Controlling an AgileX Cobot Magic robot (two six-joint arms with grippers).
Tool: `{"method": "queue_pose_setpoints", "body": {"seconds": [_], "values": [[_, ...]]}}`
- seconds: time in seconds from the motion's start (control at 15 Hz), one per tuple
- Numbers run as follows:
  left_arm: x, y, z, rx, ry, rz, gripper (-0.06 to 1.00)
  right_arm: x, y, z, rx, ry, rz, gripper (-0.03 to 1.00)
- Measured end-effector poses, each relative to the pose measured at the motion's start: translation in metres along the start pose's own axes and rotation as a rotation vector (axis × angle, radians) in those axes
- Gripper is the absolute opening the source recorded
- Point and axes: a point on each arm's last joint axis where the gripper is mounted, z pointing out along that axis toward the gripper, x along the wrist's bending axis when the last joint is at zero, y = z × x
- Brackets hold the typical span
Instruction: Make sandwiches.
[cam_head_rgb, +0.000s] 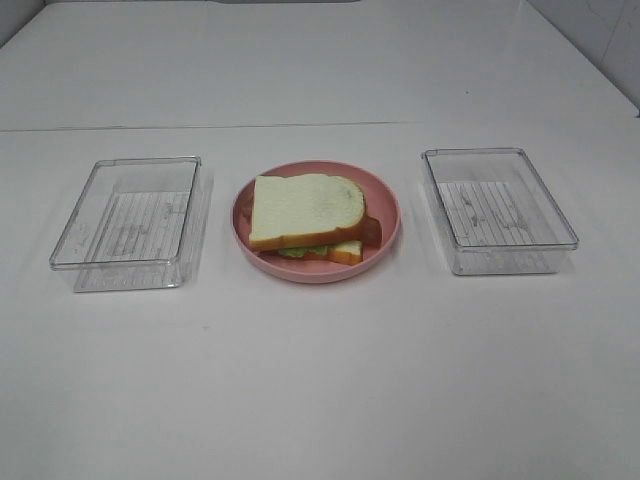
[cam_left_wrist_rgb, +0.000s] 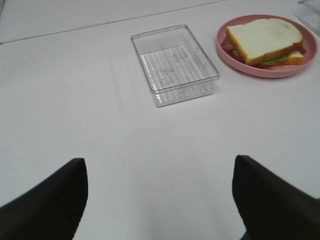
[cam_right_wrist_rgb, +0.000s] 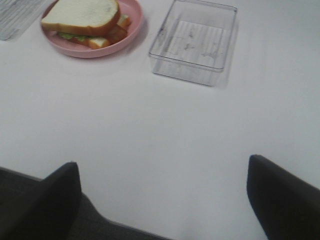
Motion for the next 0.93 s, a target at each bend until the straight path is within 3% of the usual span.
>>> {"method": "queue_pose_setpoints", "body": {"seconds": [0.27,0.67,0.93], "values": [[-0.001,0.000,0.000,0.003,0.145,-0.072,0.75,0.000,0.001,0.001,0.001,-0.074,0.061,0.85],[-0.001,0.000,0.000,0.003,0.156,-0.077,0.75,0.001,0.000,-0.001,-0.012,-0.073,0.060,0.85],[-0.001,0.000,0.000,0.003,0.170,-0.084,0.75,0.004,-0.007,-0.009,-0.091,-0.087,0.052,0.85]]}}
